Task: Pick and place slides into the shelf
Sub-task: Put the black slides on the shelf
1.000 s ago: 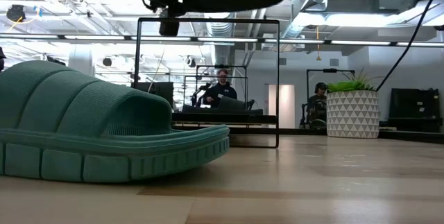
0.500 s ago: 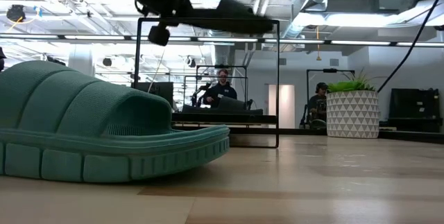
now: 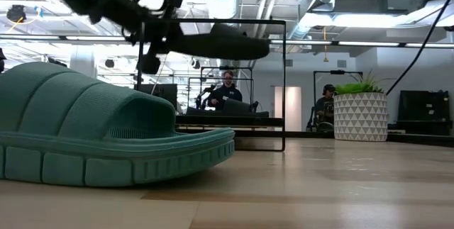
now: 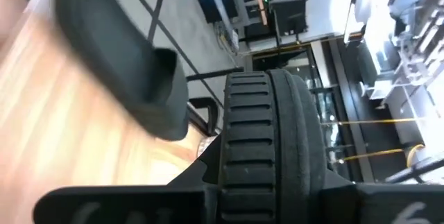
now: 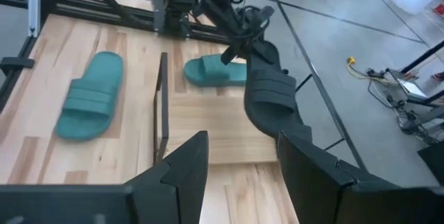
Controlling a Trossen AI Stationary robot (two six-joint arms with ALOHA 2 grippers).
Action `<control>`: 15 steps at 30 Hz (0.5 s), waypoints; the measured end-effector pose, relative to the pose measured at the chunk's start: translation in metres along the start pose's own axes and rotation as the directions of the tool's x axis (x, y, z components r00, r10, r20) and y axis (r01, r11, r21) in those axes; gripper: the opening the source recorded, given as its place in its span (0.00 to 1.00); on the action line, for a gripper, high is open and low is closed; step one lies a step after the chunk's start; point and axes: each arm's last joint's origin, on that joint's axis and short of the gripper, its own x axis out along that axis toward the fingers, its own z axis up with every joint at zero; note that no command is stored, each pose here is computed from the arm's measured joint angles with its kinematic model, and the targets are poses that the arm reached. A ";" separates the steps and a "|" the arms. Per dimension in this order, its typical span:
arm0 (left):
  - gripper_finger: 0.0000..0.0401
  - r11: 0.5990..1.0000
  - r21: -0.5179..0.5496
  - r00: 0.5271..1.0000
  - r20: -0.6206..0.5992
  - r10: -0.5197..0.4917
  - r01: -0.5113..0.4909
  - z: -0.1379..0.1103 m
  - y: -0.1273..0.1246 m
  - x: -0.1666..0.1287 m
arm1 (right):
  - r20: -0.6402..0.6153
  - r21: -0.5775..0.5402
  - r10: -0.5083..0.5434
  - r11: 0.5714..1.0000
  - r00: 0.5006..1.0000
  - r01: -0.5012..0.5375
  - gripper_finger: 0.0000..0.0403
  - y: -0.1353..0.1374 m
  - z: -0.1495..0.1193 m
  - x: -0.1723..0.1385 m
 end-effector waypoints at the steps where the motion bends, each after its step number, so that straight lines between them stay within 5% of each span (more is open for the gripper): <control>1: 0.10 1.000 -0.007 1.000 -0.001 -0.003 0.003 0.000 0.007 -0.002 | 0.000 0.000 0.000 1.000 1.000 0.000 0.41 0.000 0.000 0.000; 15: 0.10 0.999 0.015 0.998 -0.043 0.041 -0.040 0.021 0.041 0.002 | -0.021 0.045 -0.040 0.998 0.999 0.040 0.41 0.005 0.004 0.010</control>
